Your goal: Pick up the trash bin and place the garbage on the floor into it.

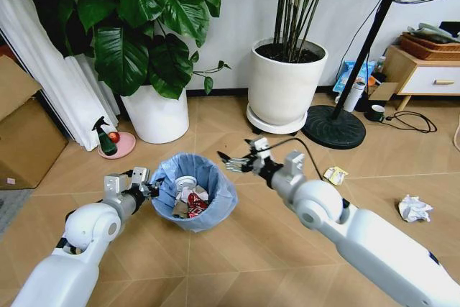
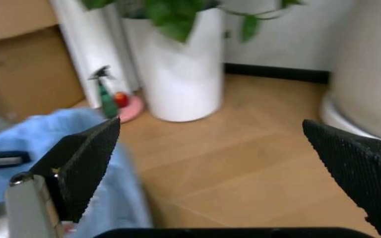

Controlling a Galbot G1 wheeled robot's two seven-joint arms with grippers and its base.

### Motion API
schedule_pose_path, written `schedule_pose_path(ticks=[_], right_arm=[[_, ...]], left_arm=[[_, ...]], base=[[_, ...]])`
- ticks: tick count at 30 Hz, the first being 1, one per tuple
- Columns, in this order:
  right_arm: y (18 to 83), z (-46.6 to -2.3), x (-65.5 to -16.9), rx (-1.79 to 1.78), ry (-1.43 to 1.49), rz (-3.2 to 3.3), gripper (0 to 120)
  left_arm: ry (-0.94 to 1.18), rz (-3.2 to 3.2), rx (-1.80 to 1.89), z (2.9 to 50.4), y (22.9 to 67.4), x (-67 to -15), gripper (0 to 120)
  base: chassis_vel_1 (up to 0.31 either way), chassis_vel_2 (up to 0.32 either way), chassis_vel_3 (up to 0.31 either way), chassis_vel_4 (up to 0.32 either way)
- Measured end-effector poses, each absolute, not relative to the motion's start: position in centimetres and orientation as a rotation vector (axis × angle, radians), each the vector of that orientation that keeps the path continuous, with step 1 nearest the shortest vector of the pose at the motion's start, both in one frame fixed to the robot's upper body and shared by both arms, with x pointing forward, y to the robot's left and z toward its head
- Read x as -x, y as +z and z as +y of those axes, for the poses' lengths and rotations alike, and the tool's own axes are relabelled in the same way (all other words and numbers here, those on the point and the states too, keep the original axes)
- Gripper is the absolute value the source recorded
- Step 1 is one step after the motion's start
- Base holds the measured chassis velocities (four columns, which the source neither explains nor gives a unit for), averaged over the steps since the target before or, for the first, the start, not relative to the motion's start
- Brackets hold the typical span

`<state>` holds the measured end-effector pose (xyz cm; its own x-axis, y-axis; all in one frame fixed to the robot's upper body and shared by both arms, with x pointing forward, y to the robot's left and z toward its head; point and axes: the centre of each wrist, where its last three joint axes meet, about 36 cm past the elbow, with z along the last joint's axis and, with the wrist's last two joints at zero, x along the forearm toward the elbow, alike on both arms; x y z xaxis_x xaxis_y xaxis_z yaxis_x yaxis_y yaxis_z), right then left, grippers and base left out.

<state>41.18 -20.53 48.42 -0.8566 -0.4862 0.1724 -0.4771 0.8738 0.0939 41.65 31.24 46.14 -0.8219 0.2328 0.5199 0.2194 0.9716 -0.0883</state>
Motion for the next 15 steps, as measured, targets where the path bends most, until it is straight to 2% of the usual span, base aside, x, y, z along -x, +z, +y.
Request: schedule_pose_path(ticks=[10, 15], right_arm=[[46.6, -28.1, -37.6, -0.374, 0.008, -2.912, 100], [45.7, -29.7, -36.1, -0.297, 0.023, -2.902, 100]], left_arm=[[0.028, -2.568, 0.314, 31.4, 46.3, -41.2, 0], [0.027, -2.57, 0.315, 31.3, 46.3, -41.1, 0]], base=[[0.0, 0.0, 0.0, 0.0], [0.0, 0.0, 0.0, 0.0]])
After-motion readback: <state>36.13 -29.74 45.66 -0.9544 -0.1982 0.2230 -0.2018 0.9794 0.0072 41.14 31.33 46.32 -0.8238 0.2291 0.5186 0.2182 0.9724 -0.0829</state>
